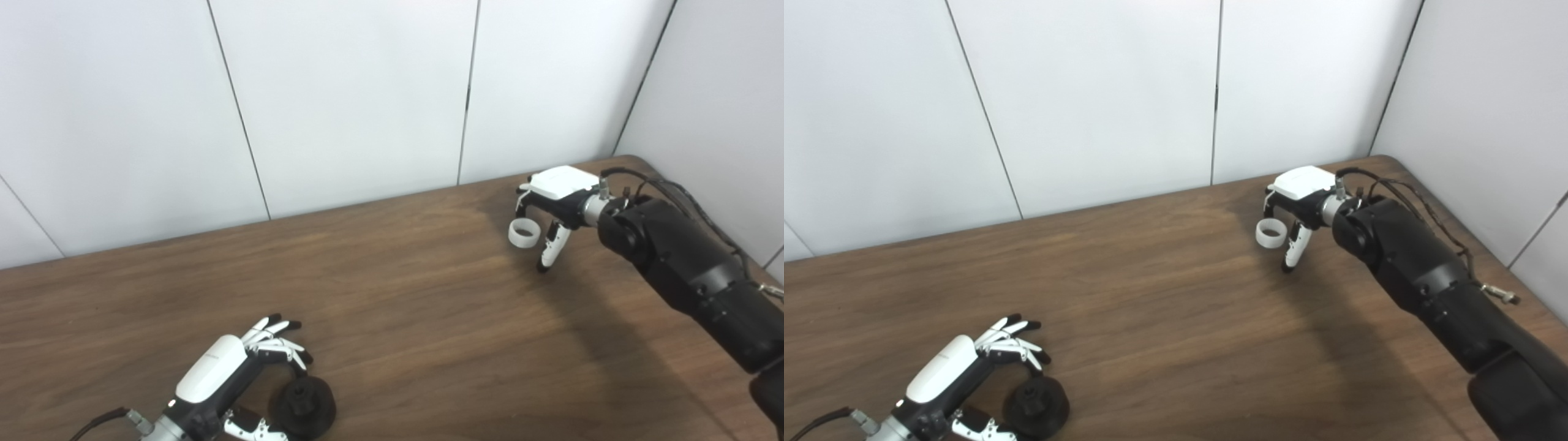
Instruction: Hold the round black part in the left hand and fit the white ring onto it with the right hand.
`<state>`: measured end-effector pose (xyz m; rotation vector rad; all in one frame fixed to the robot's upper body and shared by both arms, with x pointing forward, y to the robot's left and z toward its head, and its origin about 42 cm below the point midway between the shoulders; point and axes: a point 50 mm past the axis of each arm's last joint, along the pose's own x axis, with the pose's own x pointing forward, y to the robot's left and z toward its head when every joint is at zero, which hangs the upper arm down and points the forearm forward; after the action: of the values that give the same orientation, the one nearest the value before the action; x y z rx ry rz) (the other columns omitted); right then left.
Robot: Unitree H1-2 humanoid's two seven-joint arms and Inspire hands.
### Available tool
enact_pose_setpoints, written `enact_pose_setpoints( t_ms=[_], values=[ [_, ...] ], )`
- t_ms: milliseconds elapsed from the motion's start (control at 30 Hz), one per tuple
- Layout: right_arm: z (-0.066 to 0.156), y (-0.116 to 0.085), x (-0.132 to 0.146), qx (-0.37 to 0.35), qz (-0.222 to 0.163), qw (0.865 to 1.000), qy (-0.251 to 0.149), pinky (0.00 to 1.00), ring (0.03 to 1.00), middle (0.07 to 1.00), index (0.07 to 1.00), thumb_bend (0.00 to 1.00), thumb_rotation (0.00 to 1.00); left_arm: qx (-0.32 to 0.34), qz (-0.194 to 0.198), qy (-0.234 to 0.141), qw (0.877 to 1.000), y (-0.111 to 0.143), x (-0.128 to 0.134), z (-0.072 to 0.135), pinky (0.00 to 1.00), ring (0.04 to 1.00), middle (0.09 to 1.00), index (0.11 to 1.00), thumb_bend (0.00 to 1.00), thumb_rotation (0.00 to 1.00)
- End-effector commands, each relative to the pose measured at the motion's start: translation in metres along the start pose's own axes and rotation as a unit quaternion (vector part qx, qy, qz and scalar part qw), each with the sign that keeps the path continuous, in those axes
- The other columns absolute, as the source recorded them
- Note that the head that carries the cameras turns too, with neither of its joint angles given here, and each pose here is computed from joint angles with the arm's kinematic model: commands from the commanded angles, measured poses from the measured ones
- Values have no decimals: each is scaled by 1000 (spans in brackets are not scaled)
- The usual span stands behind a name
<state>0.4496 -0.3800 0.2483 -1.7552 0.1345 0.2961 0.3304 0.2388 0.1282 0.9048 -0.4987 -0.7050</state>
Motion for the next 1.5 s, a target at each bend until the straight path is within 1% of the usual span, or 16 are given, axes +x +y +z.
enact_pose_setpoints(
  t_ms=[0,100,333,500,533,567,633,733,833,1100,1467],
  values=[
    [-7,-26,1,-11,-40,999,-1,1000,1000,927,703,845,304,13,5,-12,1000,11,1,4,1000,922,683,482,523,57],
    [-6,-25,2,-11,-41,999,-2,1000,1000,922,695,832,276,15,5,-11,1000,12,0,4,1000,921,684,482,523,56],
    [-5,-22,4,-8,-47,999,-7,999,1000,906,677,838,267,12,4,-11,1000,12,-1,5,1000,923,685,482,523,56],
    [-4,-22,5,0,-54,998,-14,986,995,884,631,816,244,13,5,-12,1000,14,-3,7,1000,922,683,482,523,55],
    [-4,-21,6,4,-56,998,-14,994,994,872,549,644,189,13,5,-12,1000,14,-3,7,1000,923,683,482,523,55],
    [-4,-21,6,7,-57,998,-15,997,992,864,520,586,169,12,6,-11,1000,14,-3,7,1000,923,683,482,523,56],
    [-4,-19,8,4,-61,998,-16,999,986,844,494,538,150,12,5,-11,1000,14,-4,8,1000,923,684,482,523,56],
    [-3,-18,9,3,-63,998,-18,996,976,821,487,526,143,12,4,-10,1000,15,-6,8,1000,926,688,482,524,56],
    [-2,-20,10,4,-64,998,-18,1000,978,817,486,525,141,12,5,-10,1000,17,-6,7,1000,927,688,482,523,57],
    [-2,-22,9,-2,-61,998,-17,1000,993,825,486,525,140,9,12,-9,1000,21,-8,6,1000,921,686,482,523,57],
    [2,-31,5,-8,-77,996,-33,1000,1000,826,485,525,140,9,14,1,1000,17,-8,0,1000,905,680,482,523,58]
  ],
)
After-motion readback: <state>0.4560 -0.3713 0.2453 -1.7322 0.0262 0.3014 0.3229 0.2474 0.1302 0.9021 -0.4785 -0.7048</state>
